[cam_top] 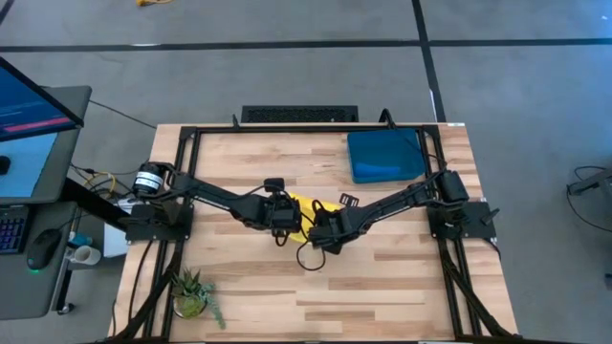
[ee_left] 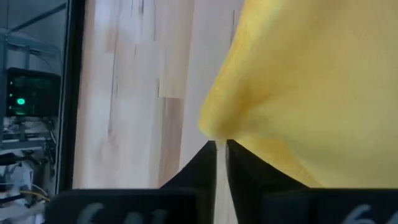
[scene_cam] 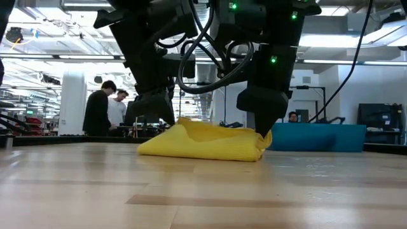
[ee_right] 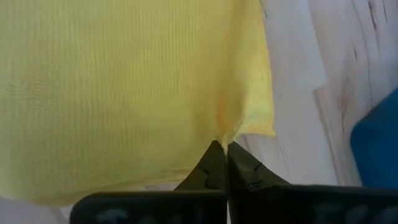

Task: Roll microfiber towels into tight, uniform cylinder then place into a basket
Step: Roll the yellow microfiber cloth

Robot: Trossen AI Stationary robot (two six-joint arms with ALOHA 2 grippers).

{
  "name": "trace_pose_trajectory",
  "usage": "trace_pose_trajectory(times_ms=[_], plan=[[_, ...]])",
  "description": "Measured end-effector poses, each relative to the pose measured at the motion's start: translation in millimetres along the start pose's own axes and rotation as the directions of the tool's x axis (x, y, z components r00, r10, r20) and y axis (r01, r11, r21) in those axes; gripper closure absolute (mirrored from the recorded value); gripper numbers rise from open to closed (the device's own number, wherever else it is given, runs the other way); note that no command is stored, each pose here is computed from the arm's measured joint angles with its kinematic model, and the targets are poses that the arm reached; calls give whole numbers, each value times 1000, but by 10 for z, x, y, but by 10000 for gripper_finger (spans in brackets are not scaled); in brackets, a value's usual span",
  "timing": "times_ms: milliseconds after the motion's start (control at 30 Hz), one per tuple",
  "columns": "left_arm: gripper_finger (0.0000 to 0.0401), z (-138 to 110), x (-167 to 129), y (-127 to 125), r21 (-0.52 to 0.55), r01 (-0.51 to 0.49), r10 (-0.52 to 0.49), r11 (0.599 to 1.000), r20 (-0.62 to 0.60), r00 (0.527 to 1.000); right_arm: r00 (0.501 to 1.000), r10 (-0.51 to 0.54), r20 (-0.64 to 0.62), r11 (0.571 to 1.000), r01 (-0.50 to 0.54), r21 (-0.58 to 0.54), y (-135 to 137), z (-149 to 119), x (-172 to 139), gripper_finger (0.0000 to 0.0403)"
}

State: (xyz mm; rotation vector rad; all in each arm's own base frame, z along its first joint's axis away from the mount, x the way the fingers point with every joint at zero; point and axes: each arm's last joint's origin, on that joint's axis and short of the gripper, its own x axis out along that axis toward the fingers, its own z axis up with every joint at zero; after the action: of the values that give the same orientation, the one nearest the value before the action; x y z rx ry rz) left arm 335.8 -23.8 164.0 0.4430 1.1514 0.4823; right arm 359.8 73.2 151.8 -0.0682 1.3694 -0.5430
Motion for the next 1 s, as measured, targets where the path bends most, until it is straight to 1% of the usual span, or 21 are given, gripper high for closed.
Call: trace_pose_trajectory(times_ms=[100,233,300,400,467,567,733,867,1000], plan=[[346,-8,0,-11,-19,39,-39,999,-9,999,1000,0,0,1000,0,2,-1,1,0,392],[314,-41,-3,-31,-24,113,-114,993,-41,993,1000,0,2,1000,0,2,0,2,0,364],[305,-51,-8,-48,-35,156,-158,987,-52,986,1000,-5,6,1000,5,3,-1,4,1,348],[300,-65,-53,-119,-17,224,-224,975,-60,973,1000,-16,15,1000,16,-2,-3,9,0,324],[299,-66,-99,-182,-1,248,-248,969,-52,967,1000,-18,16,1000,18,-17,-4,9,-1,309],[298,-69,-176,-281,30,260,-259,965,-34,965,1000,-14,-15,999,13,-34,-29,16,-33,288],[298,-22,-282,-411,47,248,-251,968,48,967,997,-32,-74,998,27,-61,-68,24,-170,267],[298,21,-322,-458,42,254,-257,966,102,961,996,-70,-58,992,64,-112,-44,-28,-299,262],[298,32,-328,-462,40,243,-246,969,116,962,990,-130,-50,975,119,-185,-89,-150,-452,265]])
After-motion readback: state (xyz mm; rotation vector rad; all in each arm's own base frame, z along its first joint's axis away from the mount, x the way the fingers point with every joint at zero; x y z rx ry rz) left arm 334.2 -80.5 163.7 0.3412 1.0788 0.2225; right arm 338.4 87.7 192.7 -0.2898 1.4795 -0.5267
